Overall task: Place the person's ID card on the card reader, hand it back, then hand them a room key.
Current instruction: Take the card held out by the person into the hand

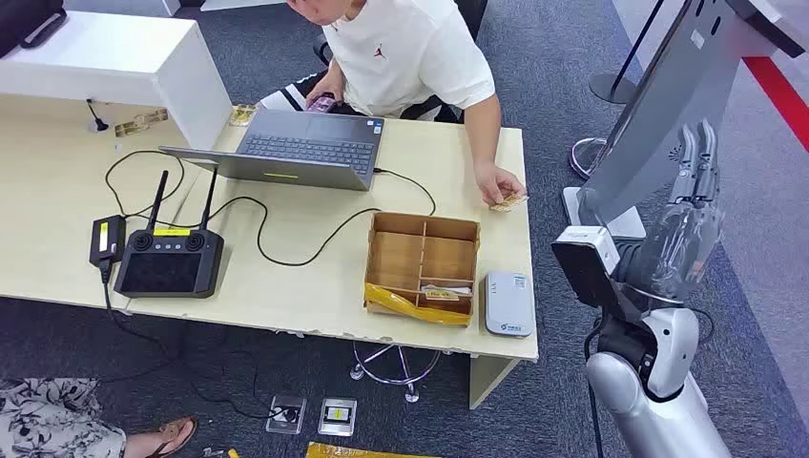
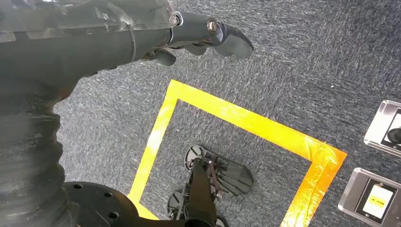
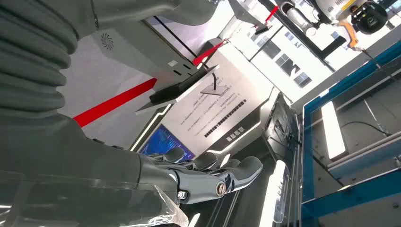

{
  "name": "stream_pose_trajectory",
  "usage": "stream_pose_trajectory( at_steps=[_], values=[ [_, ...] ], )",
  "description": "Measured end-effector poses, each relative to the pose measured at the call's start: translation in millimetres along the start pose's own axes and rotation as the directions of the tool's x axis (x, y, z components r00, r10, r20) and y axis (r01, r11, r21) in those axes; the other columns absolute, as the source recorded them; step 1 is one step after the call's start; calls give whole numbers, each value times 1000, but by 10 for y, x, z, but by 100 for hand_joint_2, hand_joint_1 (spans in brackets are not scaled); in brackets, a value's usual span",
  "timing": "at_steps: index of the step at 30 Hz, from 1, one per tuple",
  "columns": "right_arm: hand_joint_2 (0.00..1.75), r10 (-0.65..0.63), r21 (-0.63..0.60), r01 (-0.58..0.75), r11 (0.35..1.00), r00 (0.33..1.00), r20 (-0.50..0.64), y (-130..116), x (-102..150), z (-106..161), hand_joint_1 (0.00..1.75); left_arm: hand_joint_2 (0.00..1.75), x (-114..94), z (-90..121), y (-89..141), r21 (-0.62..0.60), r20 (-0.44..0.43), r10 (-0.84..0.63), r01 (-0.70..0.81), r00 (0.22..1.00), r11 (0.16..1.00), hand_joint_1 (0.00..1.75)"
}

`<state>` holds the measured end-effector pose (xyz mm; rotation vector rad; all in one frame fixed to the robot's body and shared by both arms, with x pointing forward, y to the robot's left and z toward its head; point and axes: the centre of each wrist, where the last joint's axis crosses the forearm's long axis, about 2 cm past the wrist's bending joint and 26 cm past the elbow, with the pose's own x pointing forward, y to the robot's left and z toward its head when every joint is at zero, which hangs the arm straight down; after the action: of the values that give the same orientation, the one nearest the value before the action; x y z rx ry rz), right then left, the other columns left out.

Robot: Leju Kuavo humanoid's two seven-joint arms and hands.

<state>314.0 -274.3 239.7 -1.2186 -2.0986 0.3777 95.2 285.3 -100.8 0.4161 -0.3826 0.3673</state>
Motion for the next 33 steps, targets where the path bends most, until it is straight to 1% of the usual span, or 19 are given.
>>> stream_pose_trajectory(
  at_steps=[5, 16, 23, 33],
  values=[
    [175, -3, 16, 3, 1000, 1000, -3, 19, -6, 22, 0, 175, 3, 0, -2, -1, -1, 0, 0, 1000, 1000, 0],
    [175, -26, 37, 28, 999, 998, -52, 47, -75, 77, 0, 175, 1, 4, -9, -5, -4, -11, 11, 1000, 1000, 0],
    [175, -51, 34, 54, 998, 996, -73, 2, -214, 134, 0, 175, -3, 5, -8, 2, -9, -4, 4, 1000, 1000, 0],
    [175, -57, -5, 57, 998, 988, -143, -100, -417, 201, 0, 175, -13, 7, -7, 4, -16, 3, -3, 1000, 1000, 0]
  ],
)
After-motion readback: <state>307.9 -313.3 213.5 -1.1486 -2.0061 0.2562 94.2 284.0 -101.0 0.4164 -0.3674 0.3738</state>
